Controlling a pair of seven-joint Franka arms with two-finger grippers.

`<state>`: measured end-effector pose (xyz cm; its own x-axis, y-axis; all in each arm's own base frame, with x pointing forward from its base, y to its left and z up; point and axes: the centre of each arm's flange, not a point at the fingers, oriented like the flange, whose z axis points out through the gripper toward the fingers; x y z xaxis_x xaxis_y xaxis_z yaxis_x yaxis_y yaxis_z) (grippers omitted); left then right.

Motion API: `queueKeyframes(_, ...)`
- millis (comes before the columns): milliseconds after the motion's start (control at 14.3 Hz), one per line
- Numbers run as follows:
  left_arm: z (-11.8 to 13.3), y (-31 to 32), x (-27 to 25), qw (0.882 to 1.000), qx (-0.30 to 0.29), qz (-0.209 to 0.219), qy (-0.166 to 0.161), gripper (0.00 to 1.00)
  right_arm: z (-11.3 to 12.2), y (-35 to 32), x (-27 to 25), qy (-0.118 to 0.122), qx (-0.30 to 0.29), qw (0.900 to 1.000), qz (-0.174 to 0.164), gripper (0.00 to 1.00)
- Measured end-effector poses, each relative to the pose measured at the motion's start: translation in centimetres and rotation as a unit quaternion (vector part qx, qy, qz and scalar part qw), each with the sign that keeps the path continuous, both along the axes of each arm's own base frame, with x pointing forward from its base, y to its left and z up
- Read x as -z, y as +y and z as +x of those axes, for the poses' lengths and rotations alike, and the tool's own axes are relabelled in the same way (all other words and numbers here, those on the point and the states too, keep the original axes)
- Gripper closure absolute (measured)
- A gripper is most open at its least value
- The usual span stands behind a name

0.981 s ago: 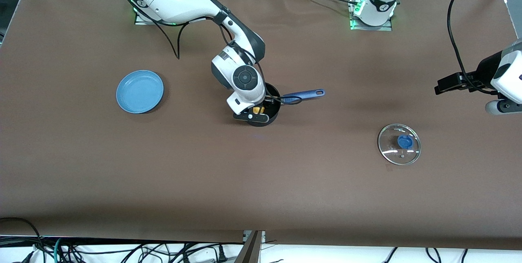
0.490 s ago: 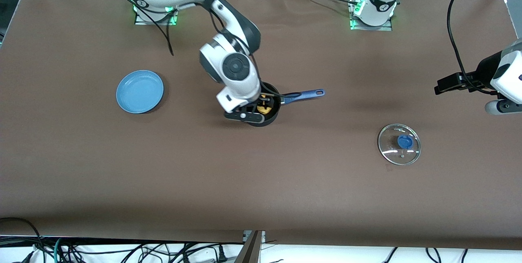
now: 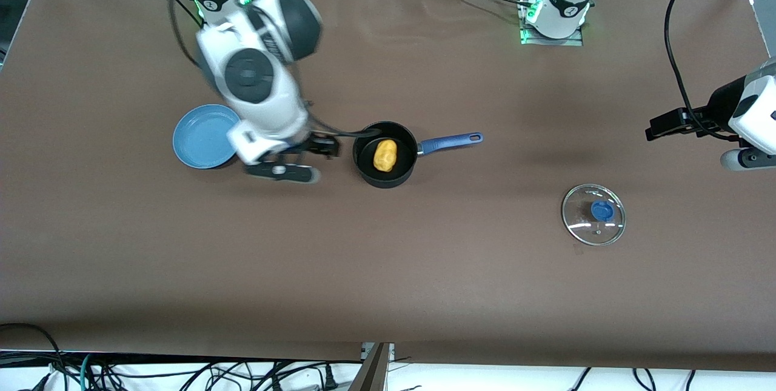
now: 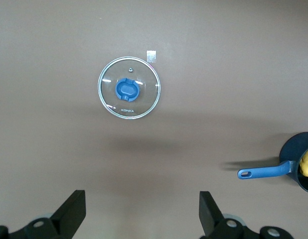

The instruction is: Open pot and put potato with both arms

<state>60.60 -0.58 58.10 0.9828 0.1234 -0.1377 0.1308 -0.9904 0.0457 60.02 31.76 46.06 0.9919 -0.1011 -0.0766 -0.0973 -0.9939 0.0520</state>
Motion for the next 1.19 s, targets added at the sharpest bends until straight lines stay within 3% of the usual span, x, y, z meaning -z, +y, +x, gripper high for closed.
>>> queueKeyframes(210, 0.0, 0.0, 0.1, 1.0, 0.0, 0.0, 0.0, 0.0, 1.4, -8.3, -4.4, 0.002, -0.047, 0.999, -0.02, 0.0)
queueKeyframes(631, 0.0, 0.0, 0.1, 1.0, 0.0, 0.0, 0.001, 0.0, 2.0, -20.8, -9.4, 0.0, -0.066, 0.998, 0.009, 0.0)
queueKeyframes(841, 0.0, 0.0, 0.1, 1.0, 0.0, 0.0, 0.001, 0.0, 0.7, -26.2, -9.1, -0.013, -0.07, 0.997, 0.017, 0.0)
queueKeyframes(1191, 0.0, 0.0, 0.1, 1.0, 0.0, 0.0, 0.001, 0.0, -4.2, -30.2, -9.7, -0.024, -0.068, 0.997, 0.025, 0.0)
